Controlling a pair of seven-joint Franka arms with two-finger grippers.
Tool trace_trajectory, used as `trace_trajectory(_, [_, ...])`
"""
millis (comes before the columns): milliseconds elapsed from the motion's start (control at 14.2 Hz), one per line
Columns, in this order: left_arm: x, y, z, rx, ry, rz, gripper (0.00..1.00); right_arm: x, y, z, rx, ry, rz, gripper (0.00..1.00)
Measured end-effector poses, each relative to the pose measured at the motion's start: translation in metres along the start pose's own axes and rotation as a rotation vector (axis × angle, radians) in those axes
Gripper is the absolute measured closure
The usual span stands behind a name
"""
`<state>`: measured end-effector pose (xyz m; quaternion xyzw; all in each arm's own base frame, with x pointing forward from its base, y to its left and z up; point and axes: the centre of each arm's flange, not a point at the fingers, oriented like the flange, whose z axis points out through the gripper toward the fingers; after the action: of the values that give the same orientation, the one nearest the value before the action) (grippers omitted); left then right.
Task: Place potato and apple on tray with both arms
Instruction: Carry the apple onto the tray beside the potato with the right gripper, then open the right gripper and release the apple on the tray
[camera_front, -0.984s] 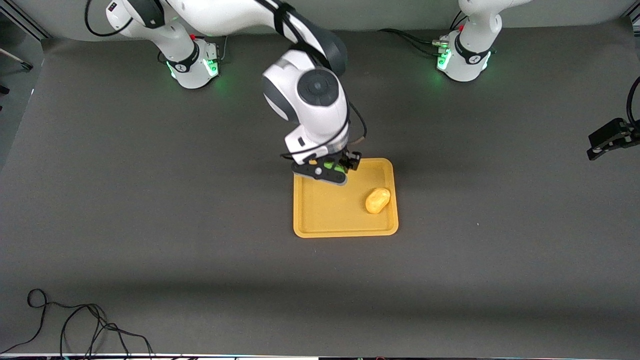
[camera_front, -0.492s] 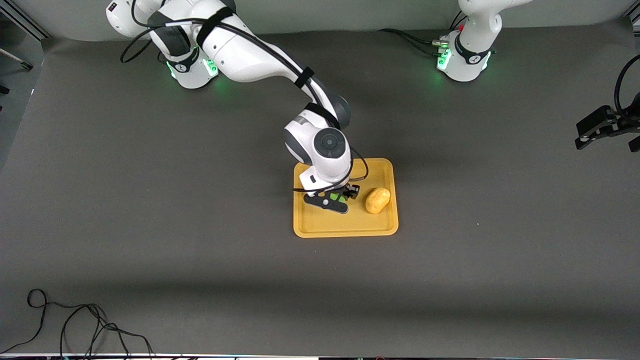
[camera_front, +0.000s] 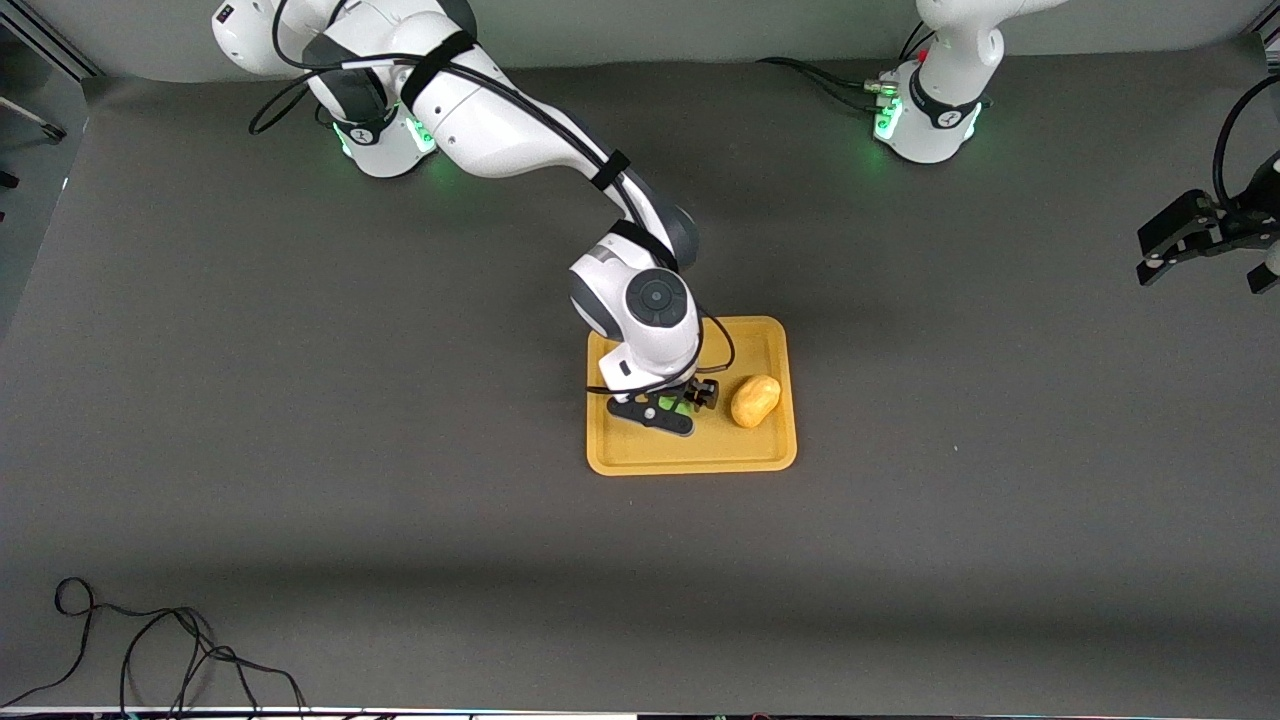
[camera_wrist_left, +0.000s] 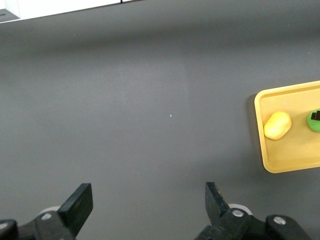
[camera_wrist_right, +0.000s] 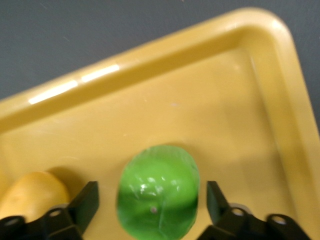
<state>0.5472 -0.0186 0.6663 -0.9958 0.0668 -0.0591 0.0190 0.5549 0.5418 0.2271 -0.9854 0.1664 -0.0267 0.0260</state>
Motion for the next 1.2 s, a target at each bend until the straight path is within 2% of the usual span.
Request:
trace_trajectory(141, [0.0,0.001,0.0,0.0,0.001,0.002,0.0,0.006,-0.002,-0.06,-0.006,-0.005,0.006,0.0])
trace_trajectory(281, [0.001,0.011,0.001,-0.004,-0.002,0.019,0.0,0.012,0.007,-0.149,-0.011,-0.015,0.017,0.0])
trace_trajectory(422, [0.0,0.014,0.004,-0.011,-0.009,0.028,0.0,0.024,0.039,-0.232,-0.04,-0.04,0.007,0.0])
trace_trajectory(562, [0.0,0.008,0.007,-0.014,-0.016,0.021,0.0,0.047,0.086,-0.292,-0.077,-0.073,-0.037,0.0])
trace_trajectory(914, [-0.005,0.005,0.009,-0.016,-0.05,0.019,0.0,0.115,0.243,-0.368,-0.075,-0.112,-0.16,0.0])
trace_trajectory(1195, [-0.008,0.0,0.012,-0.018,-0.079,0.009,0.0,0.17,0.38,-0.38,-0.062,-0.139,-0.188,0.0])
